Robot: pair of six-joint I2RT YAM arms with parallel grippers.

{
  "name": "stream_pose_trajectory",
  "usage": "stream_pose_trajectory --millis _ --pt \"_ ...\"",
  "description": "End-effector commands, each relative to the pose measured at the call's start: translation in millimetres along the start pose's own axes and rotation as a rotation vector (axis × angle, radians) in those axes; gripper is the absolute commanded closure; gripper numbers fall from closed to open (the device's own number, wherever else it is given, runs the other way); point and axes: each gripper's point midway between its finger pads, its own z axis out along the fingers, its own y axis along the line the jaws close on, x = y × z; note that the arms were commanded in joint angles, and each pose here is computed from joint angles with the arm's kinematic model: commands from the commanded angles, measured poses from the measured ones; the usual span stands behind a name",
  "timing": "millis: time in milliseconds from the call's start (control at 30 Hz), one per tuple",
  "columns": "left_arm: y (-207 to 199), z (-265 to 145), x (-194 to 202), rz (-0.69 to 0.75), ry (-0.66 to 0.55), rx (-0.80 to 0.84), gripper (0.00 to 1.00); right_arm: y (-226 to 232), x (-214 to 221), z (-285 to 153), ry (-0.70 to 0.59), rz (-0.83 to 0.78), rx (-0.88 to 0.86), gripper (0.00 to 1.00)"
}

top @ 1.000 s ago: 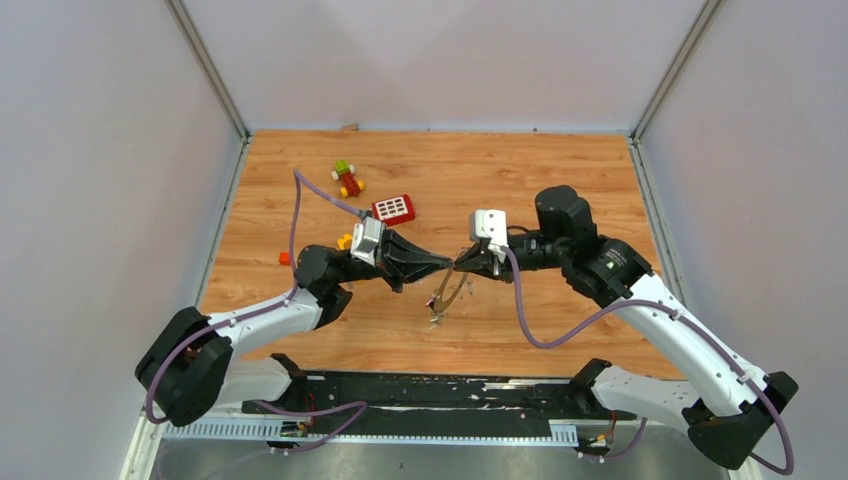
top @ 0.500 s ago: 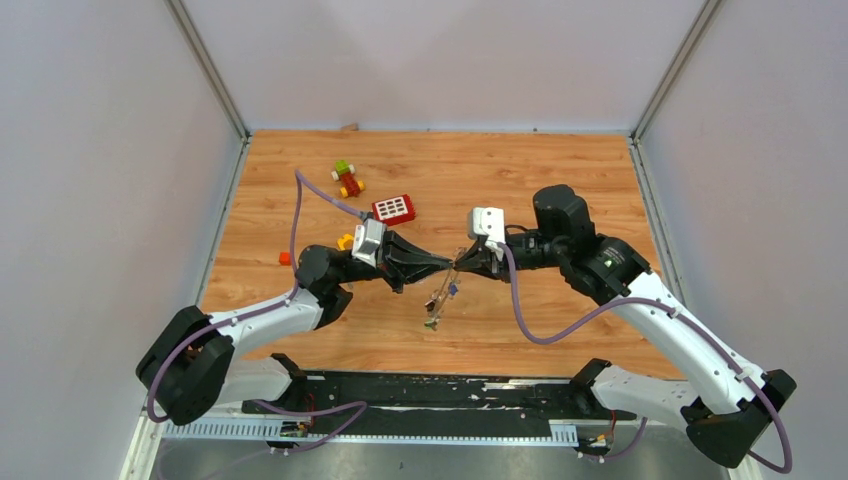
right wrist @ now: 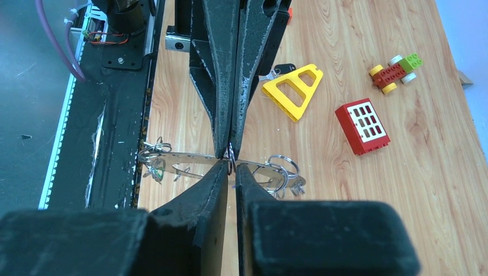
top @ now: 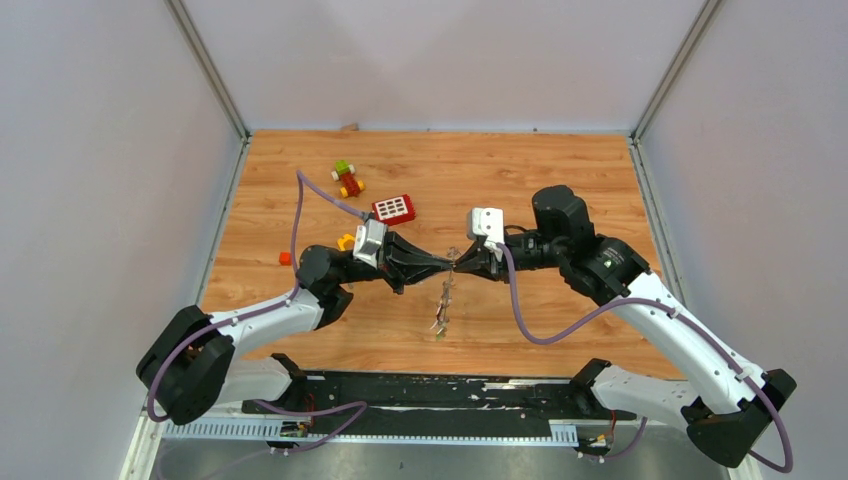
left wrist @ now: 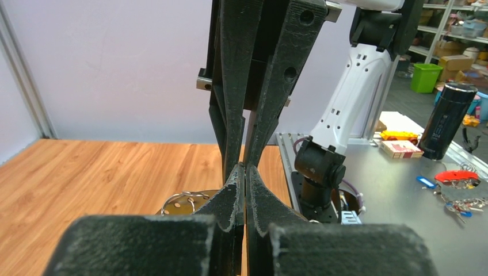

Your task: Put the keys on the keyring

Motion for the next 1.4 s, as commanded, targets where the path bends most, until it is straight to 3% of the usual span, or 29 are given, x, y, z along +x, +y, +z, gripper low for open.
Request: stream_pose_trajectory --millis 0,67,267,433,567,633,767,1033,1367 --pt "-7 2 -7 0.05 -0.024 0.031 1.0 -6 -28 -3 -0.076 -0.056 0.011 0.94" --pt "-6 2 -6 0.052 -0.022 0.029 1.0 -4 -28 -2 -0.077 -0.056 0.002 0.99" --pt "2 -1 5 0.107 0.024 0.003 0.99 -7 -25 -7 -0.043 -0.081 0.018 1.0" --pt "22 -3 21 0.214 0.199 -0.046 0.68 -18 3 -17 0.176 -0.078 0.047 1.0" --pt "41 -8 29 0.317 0.364 -0.071 0.49 -26 20 -26 0.319 -0.089 0.07 1.0" --pt "46 -8 27 0.354 0.383 -0.08 0.45 -30 22 -29 0.361 -0.093 0.086 1.0" --pt "49 -1 26 0.363 0.384 -0.056 0.45 -34 24 -32 0.436 -0.097 0.1 1.0" --pt "39 17 31 0.306 0.341 0.069 0.57 -37 15 -30 0.431 -0.089 0.128 1.0" --pt "33 24 30 0.258 0.306 0.083 0.62 -34 22 -21 0.427 -0.068 0.121 1.0"
